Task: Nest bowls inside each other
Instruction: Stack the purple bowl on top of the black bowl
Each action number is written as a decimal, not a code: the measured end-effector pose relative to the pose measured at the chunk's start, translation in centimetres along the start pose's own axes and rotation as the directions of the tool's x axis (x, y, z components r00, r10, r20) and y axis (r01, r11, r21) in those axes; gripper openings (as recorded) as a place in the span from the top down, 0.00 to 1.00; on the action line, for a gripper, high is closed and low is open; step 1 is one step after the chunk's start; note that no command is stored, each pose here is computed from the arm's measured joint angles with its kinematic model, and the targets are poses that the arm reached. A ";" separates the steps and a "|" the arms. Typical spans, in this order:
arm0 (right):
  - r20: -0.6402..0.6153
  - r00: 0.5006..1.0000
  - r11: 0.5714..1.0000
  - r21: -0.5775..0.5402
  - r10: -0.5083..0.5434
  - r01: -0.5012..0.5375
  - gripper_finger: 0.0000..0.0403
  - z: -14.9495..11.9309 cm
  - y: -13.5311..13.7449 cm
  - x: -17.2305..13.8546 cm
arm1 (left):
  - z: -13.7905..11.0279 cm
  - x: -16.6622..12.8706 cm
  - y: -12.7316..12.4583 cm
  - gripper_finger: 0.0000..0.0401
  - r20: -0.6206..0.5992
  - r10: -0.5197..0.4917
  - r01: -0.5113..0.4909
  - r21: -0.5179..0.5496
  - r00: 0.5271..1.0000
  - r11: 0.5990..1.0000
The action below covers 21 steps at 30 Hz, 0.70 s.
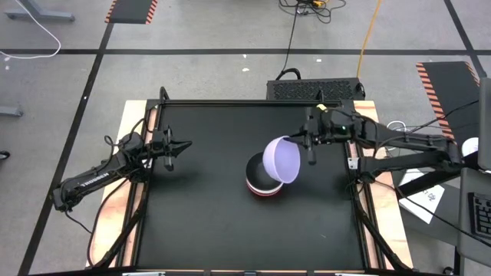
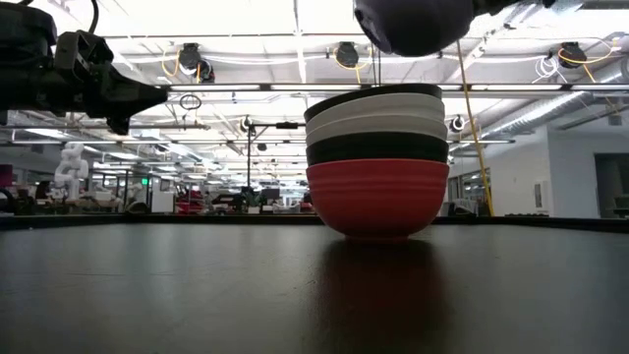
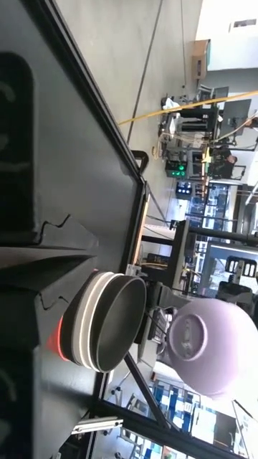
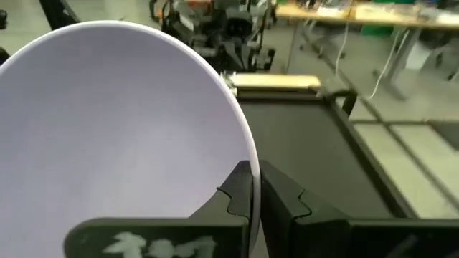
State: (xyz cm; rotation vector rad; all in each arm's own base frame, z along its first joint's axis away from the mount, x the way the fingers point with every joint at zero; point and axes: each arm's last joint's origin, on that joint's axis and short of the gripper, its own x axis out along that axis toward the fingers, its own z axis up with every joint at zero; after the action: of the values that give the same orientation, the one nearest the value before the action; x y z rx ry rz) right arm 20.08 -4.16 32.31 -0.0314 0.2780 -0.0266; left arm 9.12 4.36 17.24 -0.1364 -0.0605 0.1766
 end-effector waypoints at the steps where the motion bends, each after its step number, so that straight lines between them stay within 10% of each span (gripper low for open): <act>1: -0.018 1.000 1.000 0.009 0.008 -0.008 0.99 0.1 -0.2 0.2 | 0.0 0.0 0.0 0.94 0.000 0.000 0.000 0.000 1.000 1.000; 21: -0.315 0.938 0.987 0.113 0.143 -0.112 0.99 4.3 -3.1 6.5 | -0.3 0.0 0.0 0.94 -0.025 0.004 -0.004 0.003 1.000 1.000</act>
State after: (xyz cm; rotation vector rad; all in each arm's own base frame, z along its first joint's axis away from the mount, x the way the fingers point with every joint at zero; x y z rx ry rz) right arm 27.40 -7.35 34.78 0.0856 0.6065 0.0853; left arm 9.13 4.36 16.99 -0.1357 -0.0353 0.1787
